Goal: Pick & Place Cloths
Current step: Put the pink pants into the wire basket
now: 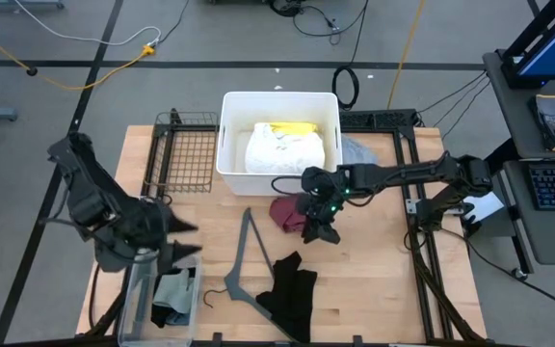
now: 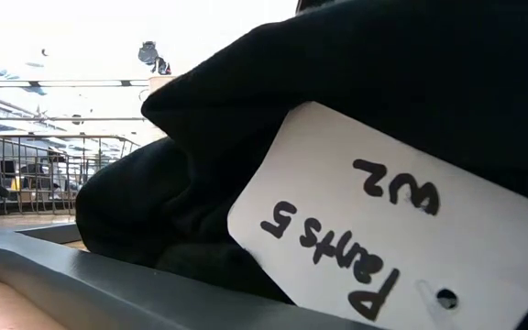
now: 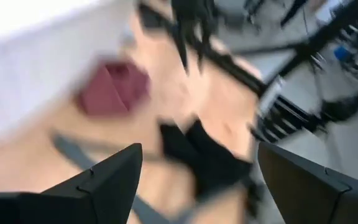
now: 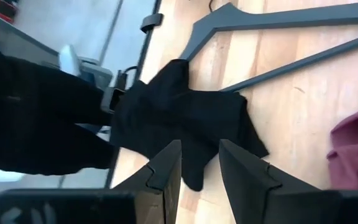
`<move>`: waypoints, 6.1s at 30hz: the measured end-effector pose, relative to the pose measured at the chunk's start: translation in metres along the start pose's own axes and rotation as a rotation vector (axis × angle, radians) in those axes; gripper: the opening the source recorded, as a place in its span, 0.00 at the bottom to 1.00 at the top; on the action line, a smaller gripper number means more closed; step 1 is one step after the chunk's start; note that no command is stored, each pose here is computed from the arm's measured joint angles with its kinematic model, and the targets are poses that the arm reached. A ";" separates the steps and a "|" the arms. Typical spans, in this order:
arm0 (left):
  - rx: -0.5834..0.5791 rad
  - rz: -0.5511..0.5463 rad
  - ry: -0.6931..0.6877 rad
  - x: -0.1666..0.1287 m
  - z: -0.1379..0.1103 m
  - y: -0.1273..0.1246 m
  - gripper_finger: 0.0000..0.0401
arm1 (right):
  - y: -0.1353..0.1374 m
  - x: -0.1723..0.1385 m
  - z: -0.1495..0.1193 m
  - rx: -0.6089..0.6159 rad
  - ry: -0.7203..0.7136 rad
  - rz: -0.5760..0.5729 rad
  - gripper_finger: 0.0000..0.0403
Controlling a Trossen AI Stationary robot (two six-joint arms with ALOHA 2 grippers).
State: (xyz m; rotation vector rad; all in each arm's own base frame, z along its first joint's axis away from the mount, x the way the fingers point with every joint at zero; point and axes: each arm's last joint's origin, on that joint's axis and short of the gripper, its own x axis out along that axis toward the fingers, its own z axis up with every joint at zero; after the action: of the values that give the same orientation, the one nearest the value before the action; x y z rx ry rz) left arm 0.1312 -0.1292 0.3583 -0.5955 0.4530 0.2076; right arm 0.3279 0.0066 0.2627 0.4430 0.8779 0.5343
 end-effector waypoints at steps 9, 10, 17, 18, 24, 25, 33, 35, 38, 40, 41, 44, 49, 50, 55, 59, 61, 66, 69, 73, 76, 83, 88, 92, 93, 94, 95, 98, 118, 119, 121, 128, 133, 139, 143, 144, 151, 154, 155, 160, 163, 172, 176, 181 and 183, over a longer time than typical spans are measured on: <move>0.246 0.126 -0.186 -0.003 0.024 0.016 0.81 | -0.001 0.003 0.000 0.023 -0.022 -0.180 0.26; 0.254 0.130 -0.189 -0.004 0.026 0.017 0.81 | -0.001 0.004 0.000 0.008 -0.025 -0.215 0.26; 0.259 0.136 -0.184 -0.006 0.027 0.032 0.81 | 0.010 0.014 -0.011 -0.200 0.083 -0.397 0.29; 0.248 0.136 -0.182 -0.006 0.025 0.035 0.81 | 0.013 0.016 -0.015 -0.235 0.119 -0.426 0.30; 0.201 0.136 -0.182 -0.006 0.018 0.049 0.81 | 0.024 0.024 -0.026 -0.352 0.230 -0.527 0.41; 0.196 0.135 -0.182 -0.007 0.017 0.051 0.81 | 0.025 0.025 -0.026 -0.354 0.230 -0.526 0.43; 0.178 0.126 -0.188 -0.010 0.017 0.055 0.81 | 0.024 0.024 -0.026 -0.353 0.231 -0.549 0.57; 0.179 0.123 -0.186 -0.010 0.017 0.055 0.81 | 0.024 0.024 -0.026 -0.353 0.231 -0.553 0.59; 0.179 0.122 -0.184 -0.010 0.017 0.055 0.81 | 0.020 0.028 -0.031 -0.355 0.224 -0.552 0.61; 0.180 0.122 -0.183 -0.010 0.017 0.055 0.81 | 0.015 0.032 -0.037 -0.352 0.220 -0.553 0.61; 0.182 0.122 -0.183 -0.010 0.017 0.055 0.81 | 0.013 0.034 -0.040 -0.347 0.218 -0.554 0.61; 0.185 0.122 -0.183 -0.010 0.017 0.055 0.81 | 0.006 0.038 -0.045 -0.334 0.194 -0.602 0.60; 0.171 0.121 -0.184 -0.010 0.017 0.055 0.81 | -0.004 0.037 -0.053 -0.324 0.210 -0.697 0.62; 0.167 0.120 -0.184 -0.010 0.017 0.055 0.81 | -0.006 0.037 -0.054 -0.320 0.211 -0.700 0.62; 0.152 0.119 -0.185 -0.010 0.017 0.055 0.81 | -0.019 0.040 -0.066 -0.313 0.202 -0.756 0.63; 0.139 0.118 -0.186 -0.010 0.017 0.055 0.81 | -0.030 0.044 -0.081 -0.306 0.201 -0.773 0.63; 0.139 0.120 -0.189 -0.010 0.017 0.055 0.81 | -0.033 0.046 -0.087 -0.310 0.190 -0.787 0.63; 0.136 0.140 -0.221 -0.010 0.018 0.056 0.81 | -0.040 0.050 -0.103 -0.302 0.192 -0.787 0.62; 0.120 0.150 -0.240 -0.010 0.019 0.056 0.81 | -0.044 0.052 -0.112 -0.273 0.190 -0.789 0.58; 0.106 0.148 -0.241 -0.010 0.019 0.056 0.81 | -0.048 0.054 -0.124 -0.230 0.184 -0.792 0.50; 0.092 0.147 -0.242 -0.010 0.019 0.056 0.81 | -0.051 0.055 -0.131 -0.188 0.156 -0.793 0.43; 0.023 0.138 -0.247 -0.010 0.019 0.056 0.81 | -0.051 0.056 -0.130 -0.145 0.083 -0.785 0.29; -0.021 0.133 -0.250 -0.010 0.019 0.056 0.81 | -0.052 0.057 -0.129 -0.122 0.065 -0.788 0.18; -0.024 0.144 -0.252 -0.007 0.017 0.054 0.81 | -0.050 0.057 -0.131 -0.056 0.075 -0.730 0.05; -0.021 0.147 -0.251 -0.006 0.016 0.053 0.81 | -0.050 0.058 -0.132 -0.037 0.079 -0.712 0.03; -0.016 0.152 -0.250 -0.004 0.016 0.052 0.81 | -0.049 0.058 -0.132 -0.022 0.084 -0.694 0.02; -0.004 0.158 -0.248 -0.003 0.015 0.052 0.81 | -0.048 0.059 -0.133 -0.002 0.089 -0.676 0.02; 0.027 0.189 -0.249 0.003 0.014 0.049 0.81 | -0.041 0.061 -0.137 0.057 0.120 -0.576 0.01; 0.194 0.231 -0.361 0.075 0.029 0.011 0.81 | 0.035 -0.001 -0.105 0.188 -0.172 0.035 0.00; 0.205 0.212 -0.369 0.079 0.031 0.009 0.81 | 0.040 -0.008 -0.100 0.179 -0.231 0.065 0.00; 0.228 0.175 -0.387 0.086 0.037 0.004 0.81 | 0.049 -0.020 -0.091 0.165 -0.340 0.125 0.00; 0.297 0.016 -0.452 0.118 0.053 -0.008 0.81 | 0.075 -0.049 -0.067 0.058 -0.651 0.348 0.00; 0.315 -0.098 -0.518 0.147 0.062 -0.011 0.81 | 0.080 -0.061 -0.057 0.017 -0.783 0.440 0.00; 0.275 -0.231 -0.576 0.181 0.064 -0.011 0.81 | 0.080 -0.077 -0.051 -0.018 -0.898 0.501 0.00; 0.219 -0.299 -0.597 0.201 0.062 -0.010 0.81 | 0.077 -0.082 -0.049 -0.024 -0.931 0.496 0.00; 0.213 -0.298 -0.594 0.205 0.062 -0.011 0.81 | 0.076 -0.083 -0.048 -0.022 -0.933 0.491 0.00; 0.230 -0.320 -0.588 0.235 0.070 -0.025 0.81 | 0.071 -0.085 -0.047 -0.008 -0.923 0.492 0.00; 0.240 -0.352 -0.588 0.246 0.078 -0.032 0.81 | 0.071 -0.085 -0.047 -0.014 -0.921 0.494 0.00; 0.245 -0.366 -0.583 0.249 0.081 -0.034 0.81 | 0.071 -0.085 -0.048 -0.021 -0.915 0.497 0.00; 0.242 -0.489 -0.546 0.264 0.088 -0.046 0.81 | 0.072 -0.085 -0.048 -0.038 -0.913 0.500 0.00; 0.214 -0.546 -0.508 0.271 0.090 -0.053 0.81 | 0.072 -0.086 -0.048 -0.046 -0.917 0.505 0.00; 0.166 -0.558 -0.428 0.290 0.096 -0.055 0.81 | 0.070 -0.083 -0.047 -0.060 -0.917 0.489 0.00; 0.121 -0.574 -0.396 0.298 0.098 -0.050 0.81 | 0.068 -0.080 -0.046 -0.064 -0.928 0.466 0.00; 0.075 -0.554 -0.369 0.301 0.101 -0.044 0.73 | 0.064 -0.080 -0.044 -0.057 -0.957 0.433 0.00; 0.060 -0.552 -0.369 0.302 0.103 -0.042 0.66 | 0.064 -0.079 -0.044 -0.053 -0.963 0.426 0.00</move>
State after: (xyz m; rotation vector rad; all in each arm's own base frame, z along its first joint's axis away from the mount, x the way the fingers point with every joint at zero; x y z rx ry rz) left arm 0.4466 -0.0853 0.3131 -0.5865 -0.0707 -0.2222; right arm 0.2344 0.0149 0.3218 0.7532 -0.1640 0.6370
